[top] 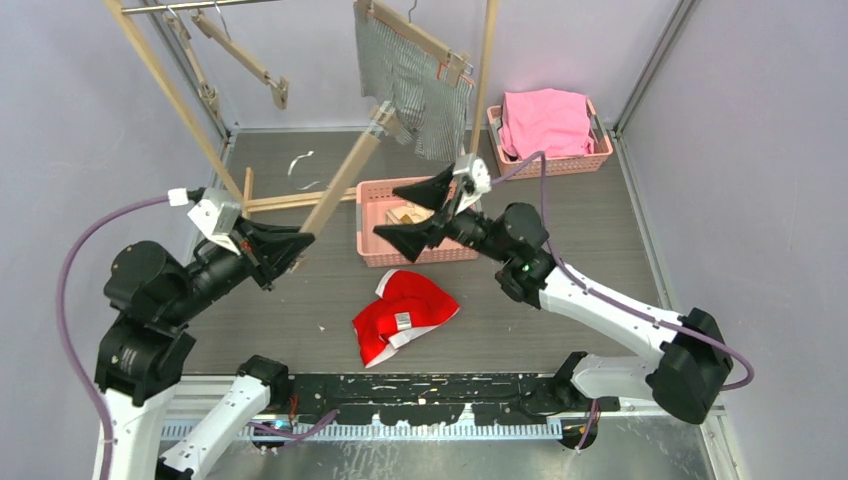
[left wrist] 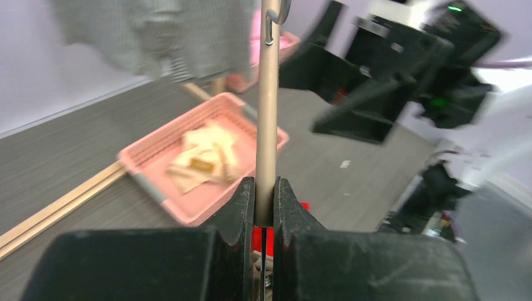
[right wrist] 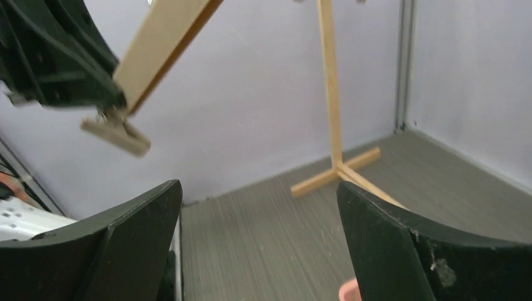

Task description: Remove the underwear clipped to the hanger

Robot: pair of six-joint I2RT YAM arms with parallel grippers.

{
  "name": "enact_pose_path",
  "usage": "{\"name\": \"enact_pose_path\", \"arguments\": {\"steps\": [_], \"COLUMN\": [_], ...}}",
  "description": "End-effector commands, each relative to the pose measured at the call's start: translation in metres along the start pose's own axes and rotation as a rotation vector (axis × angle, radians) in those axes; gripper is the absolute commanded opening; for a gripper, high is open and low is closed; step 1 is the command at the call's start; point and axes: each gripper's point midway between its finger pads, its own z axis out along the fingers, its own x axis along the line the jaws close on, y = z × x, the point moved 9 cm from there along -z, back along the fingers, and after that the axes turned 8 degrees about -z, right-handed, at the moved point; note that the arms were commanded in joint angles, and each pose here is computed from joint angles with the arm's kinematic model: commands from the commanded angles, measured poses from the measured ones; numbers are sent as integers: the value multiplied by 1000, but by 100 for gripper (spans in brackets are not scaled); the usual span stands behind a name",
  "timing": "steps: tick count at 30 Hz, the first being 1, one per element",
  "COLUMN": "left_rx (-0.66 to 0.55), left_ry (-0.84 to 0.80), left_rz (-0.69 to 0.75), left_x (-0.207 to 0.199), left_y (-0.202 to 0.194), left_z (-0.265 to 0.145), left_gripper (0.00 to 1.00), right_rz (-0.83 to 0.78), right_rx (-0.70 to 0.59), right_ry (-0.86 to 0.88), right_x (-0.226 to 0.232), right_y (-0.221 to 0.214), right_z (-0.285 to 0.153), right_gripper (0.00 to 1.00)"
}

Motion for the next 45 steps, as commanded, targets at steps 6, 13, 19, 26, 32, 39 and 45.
{"name": "enact_pose_path", "arguments": {"steps": [6, 13, 19, 26, 32, 39, 45], "left_rx": [90, 152, 130, 122, 149, 133, 86], "left_ry": [613, 684, 649, 593, 597, 570, 526], "left_rz": [90, 37, 33, 71, 58, 54, 68], "left_x": [39, 52, 52, 51, 55, 53, 50], "left_y": [-4, -6, -2, -3, 0, 19, 45], "left_z": [-42, -29, -21, -18, -9, 2, 16], "left_gripper": [0, 0, 0, 0, 0, 0, 0], "right_rz": [-162, -44, -73, -44, -35, -26, -165], "right_rx": [562, 712, 780, 810, 920, 1004, 878], "right_ry": [-331, -364, -335, -309, -316, -367, -400], "right_x": [48, 70, 81, 85, 86, 85, 80], "right_y": [-102, -171, -202, -225, -247, -253, -172], "right_z": [-42, -70, -67, -59, -63, -68, -41], "right_gripper": [100, 100, 100, 100, 92, 1, 1]}}
